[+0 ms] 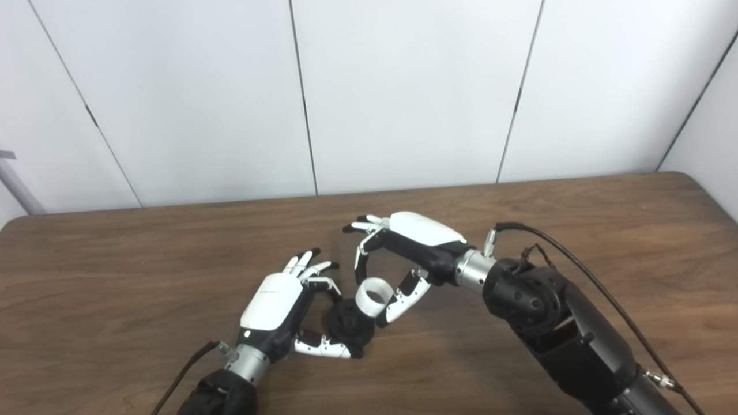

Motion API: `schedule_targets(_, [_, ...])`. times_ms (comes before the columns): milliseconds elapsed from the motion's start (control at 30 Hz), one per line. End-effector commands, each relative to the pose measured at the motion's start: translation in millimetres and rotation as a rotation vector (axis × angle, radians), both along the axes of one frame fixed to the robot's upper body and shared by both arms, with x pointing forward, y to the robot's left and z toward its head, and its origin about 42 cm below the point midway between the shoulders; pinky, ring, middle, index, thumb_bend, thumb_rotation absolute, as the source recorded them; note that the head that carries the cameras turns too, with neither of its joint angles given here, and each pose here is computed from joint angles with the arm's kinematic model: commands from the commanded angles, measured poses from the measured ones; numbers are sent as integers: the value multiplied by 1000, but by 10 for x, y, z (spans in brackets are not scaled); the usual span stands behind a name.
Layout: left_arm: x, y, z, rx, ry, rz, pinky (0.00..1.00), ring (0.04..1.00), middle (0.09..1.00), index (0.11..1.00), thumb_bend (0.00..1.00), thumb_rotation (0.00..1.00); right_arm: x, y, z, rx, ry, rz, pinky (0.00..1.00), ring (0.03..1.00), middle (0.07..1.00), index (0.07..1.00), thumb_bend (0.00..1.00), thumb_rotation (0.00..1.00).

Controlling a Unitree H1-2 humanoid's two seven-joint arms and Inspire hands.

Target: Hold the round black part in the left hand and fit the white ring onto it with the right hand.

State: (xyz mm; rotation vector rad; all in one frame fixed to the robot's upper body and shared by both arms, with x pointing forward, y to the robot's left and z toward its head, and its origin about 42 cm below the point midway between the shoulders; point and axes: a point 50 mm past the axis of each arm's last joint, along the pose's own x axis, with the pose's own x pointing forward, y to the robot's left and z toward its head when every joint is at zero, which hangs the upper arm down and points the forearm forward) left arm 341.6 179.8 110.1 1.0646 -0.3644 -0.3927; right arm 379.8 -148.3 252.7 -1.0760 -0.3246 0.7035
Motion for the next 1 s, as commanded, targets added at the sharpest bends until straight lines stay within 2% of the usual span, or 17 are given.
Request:
schedule_targets(0, [-225,-100,-260,44,106,-42,1000,1000,871,478,522,48,21,54,137,23,-63,32,1000,1000,940,476,520,128])
schedule_targets(967, [-373,-106,-213,25,119,-55,1000,1000,876,479,522,48,-17,240,34,48,-41,67,1000,1000,940,476,520,128])
